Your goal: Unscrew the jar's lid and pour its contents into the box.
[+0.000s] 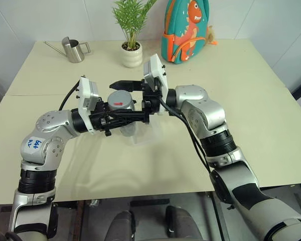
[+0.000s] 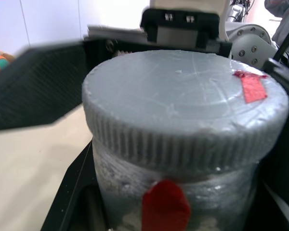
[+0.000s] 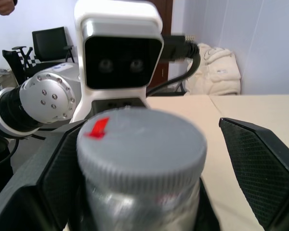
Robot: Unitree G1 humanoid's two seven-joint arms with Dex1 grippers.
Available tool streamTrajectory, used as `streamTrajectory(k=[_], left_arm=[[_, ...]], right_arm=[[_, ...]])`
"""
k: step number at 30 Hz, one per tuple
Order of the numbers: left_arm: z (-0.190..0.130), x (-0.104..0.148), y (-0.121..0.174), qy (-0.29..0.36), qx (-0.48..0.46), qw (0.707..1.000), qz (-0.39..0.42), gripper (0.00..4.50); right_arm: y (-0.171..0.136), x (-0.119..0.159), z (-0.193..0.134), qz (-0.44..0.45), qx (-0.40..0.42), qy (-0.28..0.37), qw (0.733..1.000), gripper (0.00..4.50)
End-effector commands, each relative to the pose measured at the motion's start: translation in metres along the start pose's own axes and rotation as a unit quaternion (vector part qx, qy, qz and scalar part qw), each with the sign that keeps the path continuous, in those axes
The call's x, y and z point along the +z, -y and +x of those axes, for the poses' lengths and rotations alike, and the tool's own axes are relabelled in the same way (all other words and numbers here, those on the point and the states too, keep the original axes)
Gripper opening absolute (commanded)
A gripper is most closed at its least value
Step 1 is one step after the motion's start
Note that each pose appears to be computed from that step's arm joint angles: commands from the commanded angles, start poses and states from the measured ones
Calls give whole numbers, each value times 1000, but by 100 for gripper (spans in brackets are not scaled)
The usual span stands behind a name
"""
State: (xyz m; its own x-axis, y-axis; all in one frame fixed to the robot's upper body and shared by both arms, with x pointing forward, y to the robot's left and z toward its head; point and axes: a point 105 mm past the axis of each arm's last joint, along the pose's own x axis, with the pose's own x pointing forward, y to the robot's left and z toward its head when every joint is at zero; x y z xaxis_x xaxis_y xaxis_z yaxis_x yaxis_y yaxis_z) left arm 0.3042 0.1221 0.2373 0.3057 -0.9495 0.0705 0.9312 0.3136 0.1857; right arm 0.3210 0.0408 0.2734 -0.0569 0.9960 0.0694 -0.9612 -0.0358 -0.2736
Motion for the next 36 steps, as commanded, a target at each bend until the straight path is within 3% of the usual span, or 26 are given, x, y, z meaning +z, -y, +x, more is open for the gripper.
streamTrajectory(k=[1, 14, 27, 36], left_arm=[[2, 9, 9, -3, -23, 999, 31, 202], [-4, 2, 11, -24, -22, 999, 36, 202], [-8, 0, 15, -28, -21, 999, 35, 202], [-8, 0, 12, -27, -14, 999, 38, 202]], right_arm=[[6, 17, -2, -30, -2, 19, 999, 448], [29, 23, -26, -38, -35, 13, 999, 448], [56, 11, -102, -28, -97, -41, 994, 448], [20, 35, -68, -31, -4, 1, 1000, 448]])
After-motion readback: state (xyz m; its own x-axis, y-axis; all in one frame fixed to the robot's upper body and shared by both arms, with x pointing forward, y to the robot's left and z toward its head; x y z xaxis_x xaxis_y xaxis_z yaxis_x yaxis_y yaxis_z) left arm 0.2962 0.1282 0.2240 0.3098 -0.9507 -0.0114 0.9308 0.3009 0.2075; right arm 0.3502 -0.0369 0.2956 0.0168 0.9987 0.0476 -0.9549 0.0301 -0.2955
